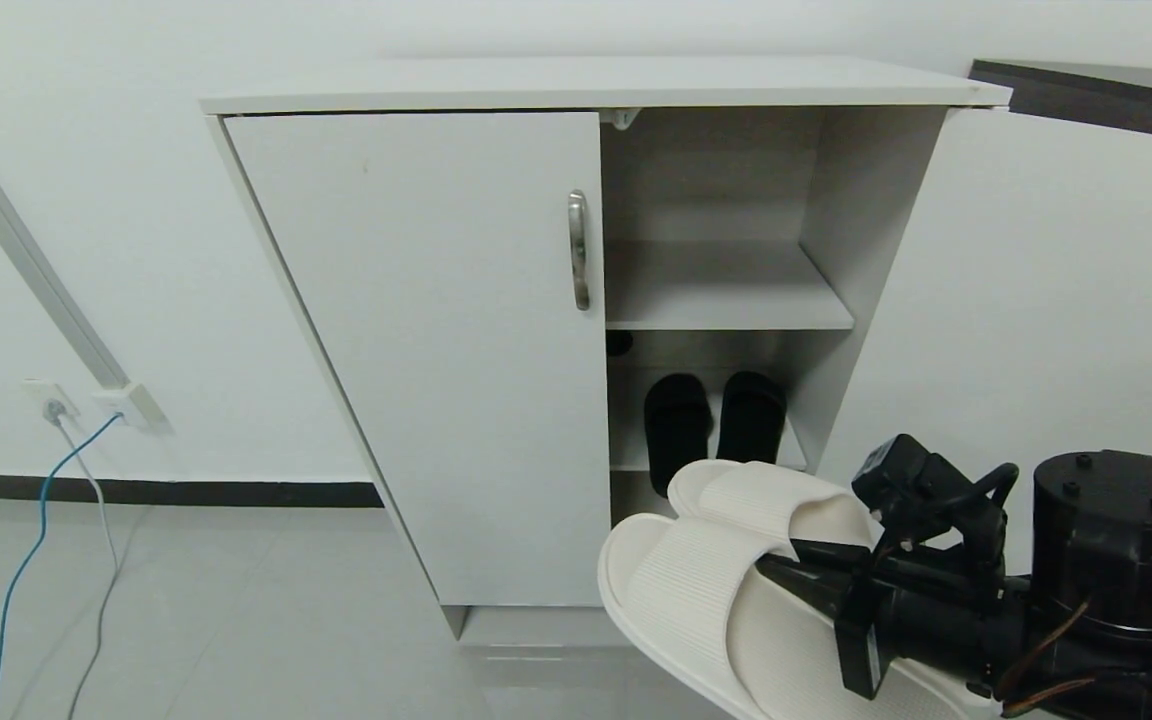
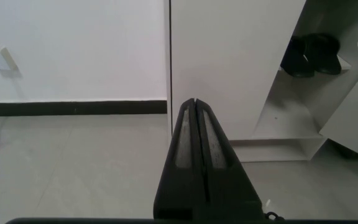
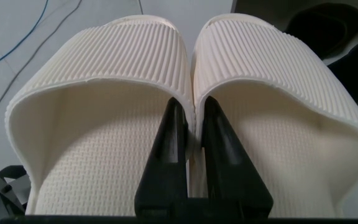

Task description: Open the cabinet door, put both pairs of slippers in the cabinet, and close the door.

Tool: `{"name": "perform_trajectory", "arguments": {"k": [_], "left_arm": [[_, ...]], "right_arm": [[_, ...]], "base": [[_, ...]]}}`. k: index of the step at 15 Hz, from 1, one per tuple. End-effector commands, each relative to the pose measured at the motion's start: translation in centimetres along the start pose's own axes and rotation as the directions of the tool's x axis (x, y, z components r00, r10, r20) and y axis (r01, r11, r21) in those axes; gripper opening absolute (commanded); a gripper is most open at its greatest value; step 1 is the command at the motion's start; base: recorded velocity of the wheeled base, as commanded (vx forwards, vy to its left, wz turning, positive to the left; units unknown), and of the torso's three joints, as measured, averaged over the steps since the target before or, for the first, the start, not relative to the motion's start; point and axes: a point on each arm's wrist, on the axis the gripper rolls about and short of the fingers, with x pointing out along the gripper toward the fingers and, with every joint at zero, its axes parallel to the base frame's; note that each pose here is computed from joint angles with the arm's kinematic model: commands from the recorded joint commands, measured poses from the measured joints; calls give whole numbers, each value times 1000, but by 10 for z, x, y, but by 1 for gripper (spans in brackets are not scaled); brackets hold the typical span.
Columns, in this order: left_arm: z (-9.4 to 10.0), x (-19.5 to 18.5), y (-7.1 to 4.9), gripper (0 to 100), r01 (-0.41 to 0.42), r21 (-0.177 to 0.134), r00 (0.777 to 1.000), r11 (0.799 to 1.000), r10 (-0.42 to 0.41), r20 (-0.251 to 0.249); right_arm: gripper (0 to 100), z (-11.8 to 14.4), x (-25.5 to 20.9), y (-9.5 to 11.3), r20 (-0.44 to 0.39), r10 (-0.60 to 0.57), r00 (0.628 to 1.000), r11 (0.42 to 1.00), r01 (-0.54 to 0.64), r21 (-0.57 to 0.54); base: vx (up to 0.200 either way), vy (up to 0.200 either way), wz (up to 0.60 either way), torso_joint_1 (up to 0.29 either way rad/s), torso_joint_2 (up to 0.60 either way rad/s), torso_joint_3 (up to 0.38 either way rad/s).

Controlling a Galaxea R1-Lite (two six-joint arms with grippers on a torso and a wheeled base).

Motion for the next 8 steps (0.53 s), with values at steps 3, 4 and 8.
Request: {"name": "perform_trajectory", "arguments": {"k": [3, 4, 8], "left_arm": [[0, 0, 0, 0, 0, 0, 1000, 1000, 0, -1], [0, 0, 0, 0, -2, 0, 1000, 1000, 2, 0], [0, 0, 0, 0, 0, 0, 1000, 1000, 0, 0]], "right_arm": [[0, 1, 1, 0, 1, -4, 1000, 1000, 4, -1], [0, 3, 2, 0, 9, -10, 1000, 1000, 10, 1], [0, 24, 21, 19, 42, -128, 991, 987, 123, 100]], "base": [[0, 0, 0, 0, 0, 0], [0, 0, 0, 0, 0, 0], [0, 0, 0, 0, 0, 0]]}}
